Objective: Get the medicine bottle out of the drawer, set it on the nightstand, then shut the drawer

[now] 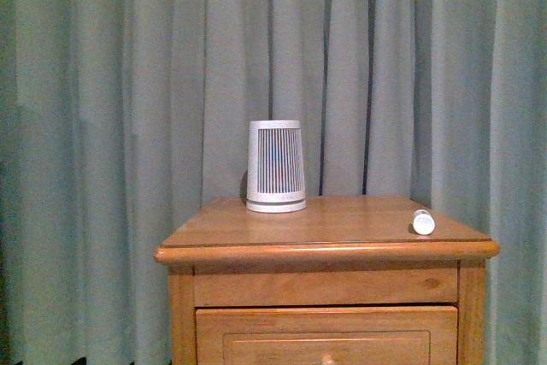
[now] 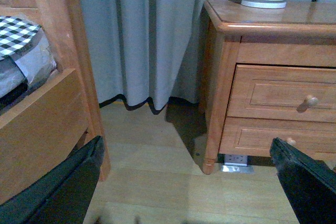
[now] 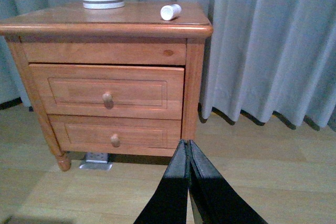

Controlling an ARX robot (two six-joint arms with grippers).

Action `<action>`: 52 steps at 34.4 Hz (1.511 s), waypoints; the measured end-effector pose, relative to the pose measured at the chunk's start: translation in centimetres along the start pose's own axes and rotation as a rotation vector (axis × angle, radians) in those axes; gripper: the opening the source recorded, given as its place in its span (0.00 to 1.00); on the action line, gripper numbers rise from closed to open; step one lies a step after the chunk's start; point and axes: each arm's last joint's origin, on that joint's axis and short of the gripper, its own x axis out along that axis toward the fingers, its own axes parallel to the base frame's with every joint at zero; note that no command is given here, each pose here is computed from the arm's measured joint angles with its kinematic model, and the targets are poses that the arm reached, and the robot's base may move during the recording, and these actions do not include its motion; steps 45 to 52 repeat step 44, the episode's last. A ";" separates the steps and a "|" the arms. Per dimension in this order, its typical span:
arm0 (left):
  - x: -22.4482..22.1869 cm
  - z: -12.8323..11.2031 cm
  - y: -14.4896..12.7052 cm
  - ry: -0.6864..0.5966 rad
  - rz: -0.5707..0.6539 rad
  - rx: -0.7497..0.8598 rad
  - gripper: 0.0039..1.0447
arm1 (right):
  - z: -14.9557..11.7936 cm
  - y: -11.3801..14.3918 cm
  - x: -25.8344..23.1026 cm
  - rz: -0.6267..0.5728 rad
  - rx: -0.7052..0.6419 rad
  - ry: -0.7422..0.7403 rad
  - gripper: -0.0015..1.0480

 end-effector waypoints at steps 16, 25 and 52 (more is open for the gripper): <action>0.0 0.0 0.0 0.000 0.000 0.000 0.94 | 0.0 0.0 0.0 0.000 0.000 -0.001 0.70; 0.0 0.0 0.0 0.000 0.000 0.000 0.94 | 0.0 0.0 0.0 0.000 0.000 -0.001 0.93; 0.0 0.0 0.0 0.000 0.000 0.000 0.94 | 0.0 0.0 0.0 0.000 0.000 -0.001 0.93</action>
